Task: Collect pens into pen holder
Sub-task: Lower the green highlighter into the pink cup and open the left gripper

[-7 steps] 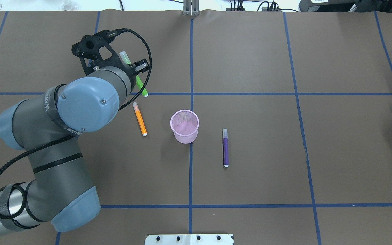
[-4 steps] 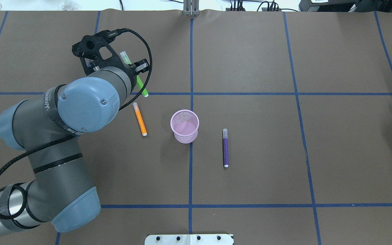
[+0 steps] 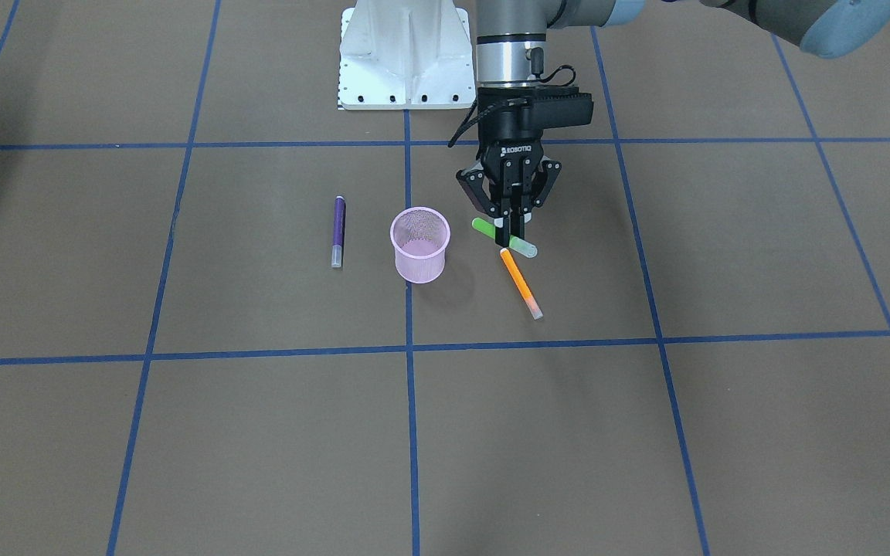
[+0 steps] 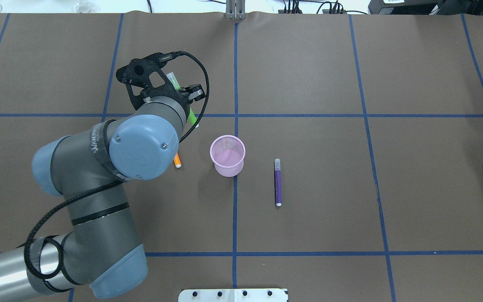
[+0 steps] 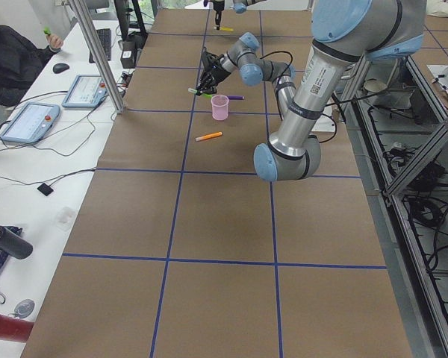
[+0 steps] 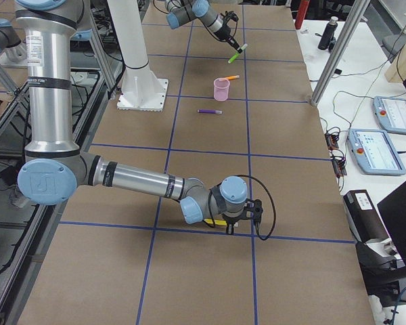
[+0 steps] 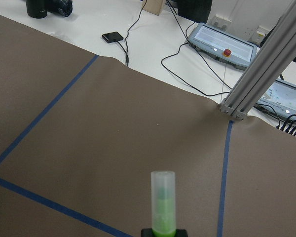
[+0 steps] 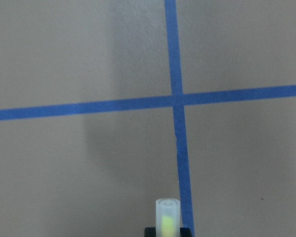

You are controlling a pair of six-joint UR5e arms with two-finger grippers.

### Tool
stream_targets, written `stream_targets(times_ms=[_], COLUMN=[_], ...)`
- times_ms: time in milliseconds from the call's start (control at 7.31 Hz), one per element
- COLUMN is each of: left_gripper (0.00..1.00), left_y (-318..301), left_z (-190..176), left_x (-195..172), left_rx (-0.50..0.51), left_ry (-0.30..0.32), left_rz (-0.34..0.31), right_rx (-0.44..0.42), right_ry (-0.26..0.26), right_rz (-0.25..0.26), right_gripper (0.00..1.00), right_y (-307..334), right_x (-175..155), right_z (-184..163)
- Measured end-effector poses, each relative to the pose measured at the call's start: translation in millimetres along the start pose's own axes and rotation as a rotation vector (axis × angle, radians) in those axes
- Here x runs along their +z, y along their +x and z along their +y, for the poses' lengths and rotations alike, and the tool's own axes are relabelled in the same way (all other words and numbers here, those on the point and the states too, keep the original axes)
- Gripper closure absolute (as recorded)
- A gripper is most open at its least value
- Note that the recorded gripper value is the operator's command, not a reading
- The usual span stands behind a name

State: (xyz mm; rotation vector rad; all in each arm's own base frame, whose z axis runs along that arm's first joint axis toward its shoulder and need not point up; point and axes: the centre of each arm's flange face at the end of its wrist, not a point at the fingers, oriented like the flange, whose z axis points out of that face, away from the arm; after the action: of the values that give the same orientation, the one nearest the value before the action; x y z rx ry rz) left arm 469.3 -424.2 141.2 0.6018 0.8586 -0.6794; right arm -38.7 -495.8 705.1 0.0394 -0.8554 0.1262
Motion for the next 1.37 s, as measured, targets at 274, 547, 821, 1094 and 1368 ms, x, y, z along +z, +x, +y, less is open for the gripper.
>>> stream_targets(times_ms=[274,547,821,1094,1368], left_gripper=[1.00,1.00,1.00,1.00,1.00], left_y=[19,24,28,36,38], left_z=[21,42,51,72,83], left_x=[3,1,1,23,38], left_rx=[0.013,0.097,0.219,0.258,0.278], left_ry=[-0.001,-0.023,-0.033,-0.038,-0.036], left_rz=[0.004,0.010,0.046,0.159,0.214], right_rx=[-0.008,-0.025,-0.036,-0.043,-0.045], right_ry=[0.023,0.042,0.053,0.057,0.058], right_rz=[-0.054,-0.070,-0.076,-0.080,-0.081], right_gripper=[1.00,1.00,1.00,1.00,1.00], right_y=[-12,-24,-32,-36,-37], right_x=[-21,-33,-37,-40,-40], right_z=[-11,-19,-25,-28,-29])
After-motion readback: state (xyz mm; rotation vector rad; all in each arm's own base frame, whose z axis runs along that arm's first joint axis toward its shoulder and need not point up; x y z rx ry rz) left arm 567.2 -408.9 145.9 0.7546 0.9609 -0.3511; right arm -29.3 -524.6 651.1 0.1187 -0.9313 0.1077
